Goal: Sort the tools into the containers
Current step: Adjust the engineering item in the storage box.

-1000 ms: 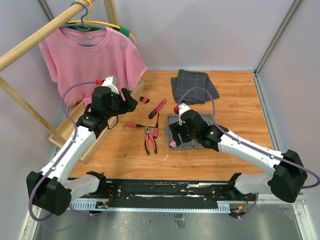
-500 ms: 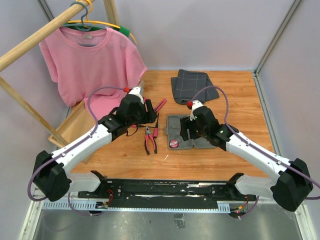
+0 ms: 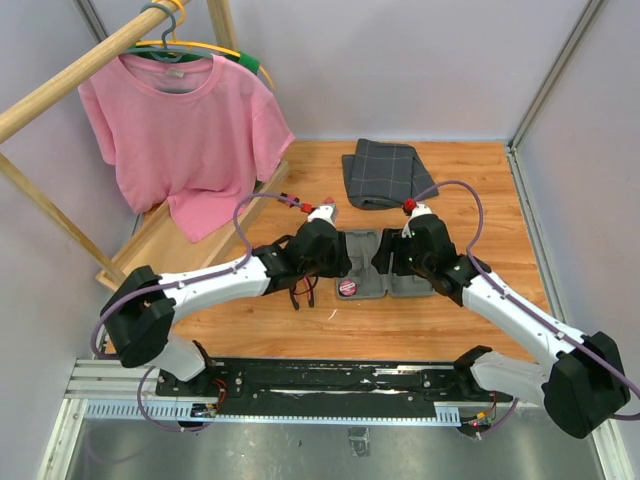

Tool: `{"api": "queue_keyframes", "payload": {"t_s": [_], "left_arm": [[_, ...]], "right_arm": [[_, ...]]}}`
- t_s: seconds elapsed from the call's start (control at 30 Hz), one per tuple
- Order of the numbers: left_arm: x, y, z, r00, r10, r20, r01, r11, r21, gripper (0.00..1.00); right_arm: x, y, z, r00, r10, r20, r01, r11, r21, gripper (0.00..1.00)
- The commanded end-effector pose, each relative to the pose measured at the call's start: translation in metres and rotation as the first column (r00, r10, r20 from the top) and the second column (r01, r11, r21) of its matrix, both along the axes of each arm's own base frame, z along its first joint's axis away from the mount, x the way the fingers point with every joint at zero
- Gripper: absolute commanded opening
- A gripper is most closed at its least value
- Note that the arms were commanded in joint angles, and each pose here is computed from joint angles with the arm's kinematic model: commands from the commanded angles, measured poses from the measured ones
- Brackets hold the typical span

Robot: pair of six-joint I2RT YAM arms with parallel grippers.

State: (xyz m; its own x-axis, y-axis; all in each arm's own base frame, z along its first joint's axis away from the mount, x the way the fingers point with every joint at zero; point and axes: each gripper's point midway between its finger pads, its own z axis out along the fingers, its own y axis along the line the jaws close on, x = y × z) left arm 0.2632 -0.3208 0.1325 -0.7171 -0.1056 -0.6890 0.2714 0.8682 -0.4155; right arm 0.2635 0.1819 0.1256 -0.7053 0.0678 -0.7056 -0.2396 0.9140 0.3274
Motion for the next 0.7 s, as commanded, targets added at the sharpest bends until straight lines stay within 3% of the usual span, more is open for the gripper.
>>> {"api": "queue_keyframes", "payload": {"t_s": [0.0,0.1,0.3,0.67], "left_arm": [[0.0,-0.029,0.004,1.0,0.007,0.014,-0.006,0.998,-0.057,0.47],[-0.004,-0.039,-0.003,1.0,-0.011,0.005,0.011,0.999,-0.051,0.42],[-0.004,-0.043,-0.019,1.0,-0.013,-0.013,0.013,1.0,-0.013,0.38],[-0.006,-0.025,-0.049,0.999,0.018,-0.045,-0.013,0.995,0.096,0.29]], "right_arm": [[0.003,0.0,-0.005,1.0,-0.025,-0.014,0.025,0.999,0.044,0.63],[0.001,-0.002,-0.016,0.999,-0.033,-0.024,0.034,0.999,0.041,0.55],[-0.002,0.01,-0.023,0.999,0.028,-0.045,-0.025,0.997,0.067,0.5],[-0.013,0.042,-0.047,0.967,0.17,-0.189,-0.143,0.978,0.15,0.36]]}}
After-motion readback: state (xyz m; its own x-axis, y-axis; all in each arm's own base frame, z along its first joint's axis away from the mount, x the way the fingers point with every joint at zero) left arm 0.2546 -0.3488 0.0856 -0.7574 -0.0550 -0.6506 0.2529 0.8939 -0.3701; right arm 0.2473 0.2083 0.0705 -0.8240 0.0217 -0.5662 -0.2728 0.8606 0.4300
